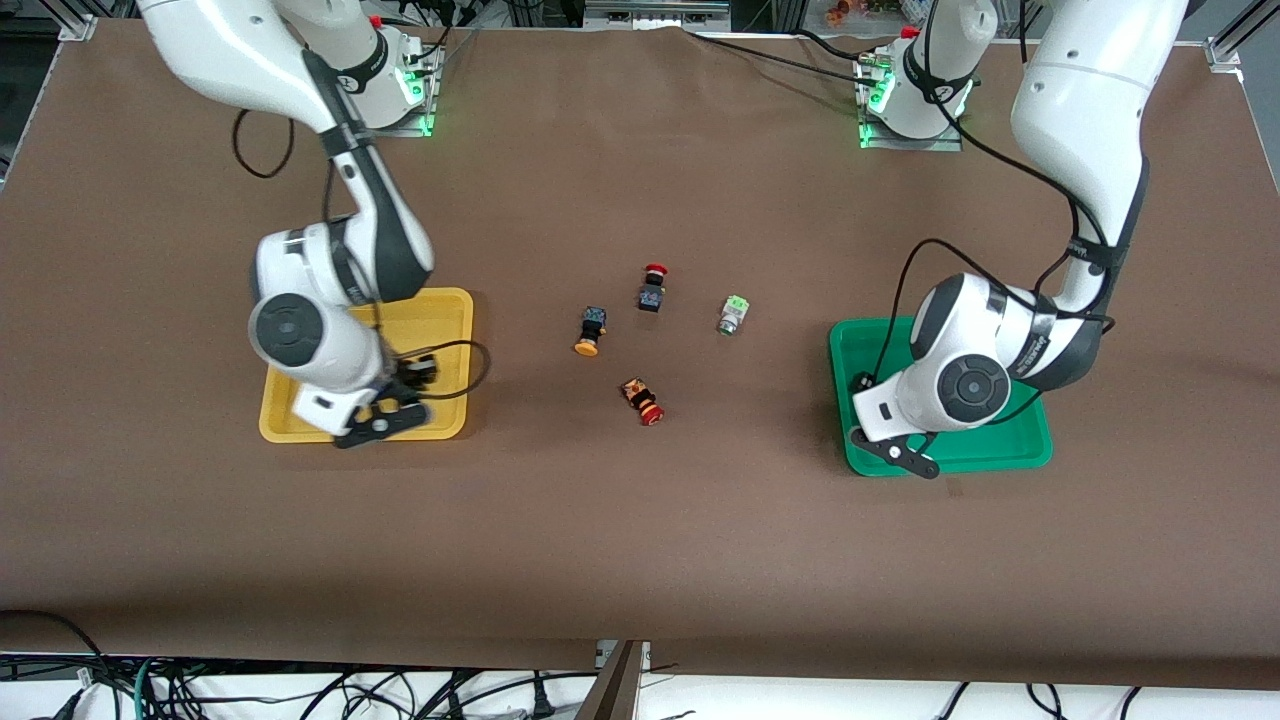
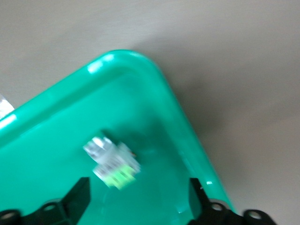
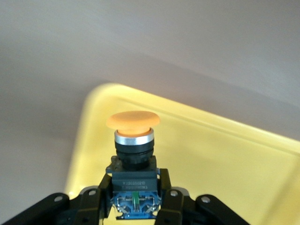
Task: Place green and yellow buttons in trays
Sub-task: 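Place the green button in the green tray while the right gripper places the yellow button, then reach the left gripper to the second green button while the right gripper grasps yellow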
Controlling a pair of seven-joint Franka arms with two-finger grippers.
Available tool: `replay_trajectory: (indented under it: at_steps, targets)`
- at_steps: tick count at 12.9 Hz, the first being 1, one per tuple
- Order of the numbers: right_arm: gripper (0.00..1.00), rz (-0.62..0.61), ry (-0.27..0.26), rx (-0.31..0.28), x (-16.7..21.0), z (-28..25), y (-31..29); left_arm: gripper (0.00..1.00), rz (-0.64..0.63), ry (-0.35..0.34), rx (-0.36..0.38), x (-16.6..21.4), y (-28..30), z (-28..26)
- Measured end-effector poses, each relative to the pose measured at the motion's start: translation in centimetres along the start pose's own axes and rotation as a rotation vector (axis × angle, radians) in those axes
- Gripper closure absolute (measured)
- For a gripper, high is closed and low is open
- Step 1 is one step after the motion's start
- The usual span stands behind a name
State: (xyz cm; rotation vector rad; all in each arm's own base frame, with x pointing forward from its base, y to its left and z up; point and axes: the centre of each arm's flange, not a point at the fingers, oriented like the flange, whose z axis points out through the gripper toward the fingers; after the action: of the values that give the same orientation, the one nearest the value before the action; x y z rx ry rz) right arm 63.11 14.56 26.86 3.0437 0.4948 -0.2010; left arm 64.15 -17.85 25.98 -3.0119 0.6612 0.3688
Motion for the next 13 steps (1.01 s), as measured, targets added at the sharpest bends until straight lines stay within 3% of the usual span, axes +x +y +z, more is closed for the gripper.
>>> replay_trajectory:
  at_steps: [3,4,6,8,11,13]
  targets:
    - [0.59,0.045,-0.056,-0.008,-3.8,4.6,3.6,0.00,-0.104,-0.011,-0.055,-1.2,10.8,-4.0]
    - [0.53,0.053,-0.063,-0.009,-4.8,5.8,3.9,0.00,-0.126,-0.014,-0.059,-1.6,14.4,-2.8]
    - [0.31,0.070,-0.062,-0.002,-5.3,5.7,4.0,0.00,-0.135,0.009,-0.053,-2.8,20.9,2.5]
    - [0.09,0.128,-0.049,0.042,-4.9,3.2,2.4,0.00,-0.127,0.030,-0.060,-4.4,23.8,7.6]
    - [0.08,0.296,-0.038,0.114,-3.2,-0.6,-5.0,0.00,-0.105,0.036,-0.040,-5.0,23.7,10.3]
    - [0.08,0.430,-0.055,0.175,-2.8,-1.1,-12.0,0.21,-0.075,0.052,-0.001,-4.9,23.6,10.4]
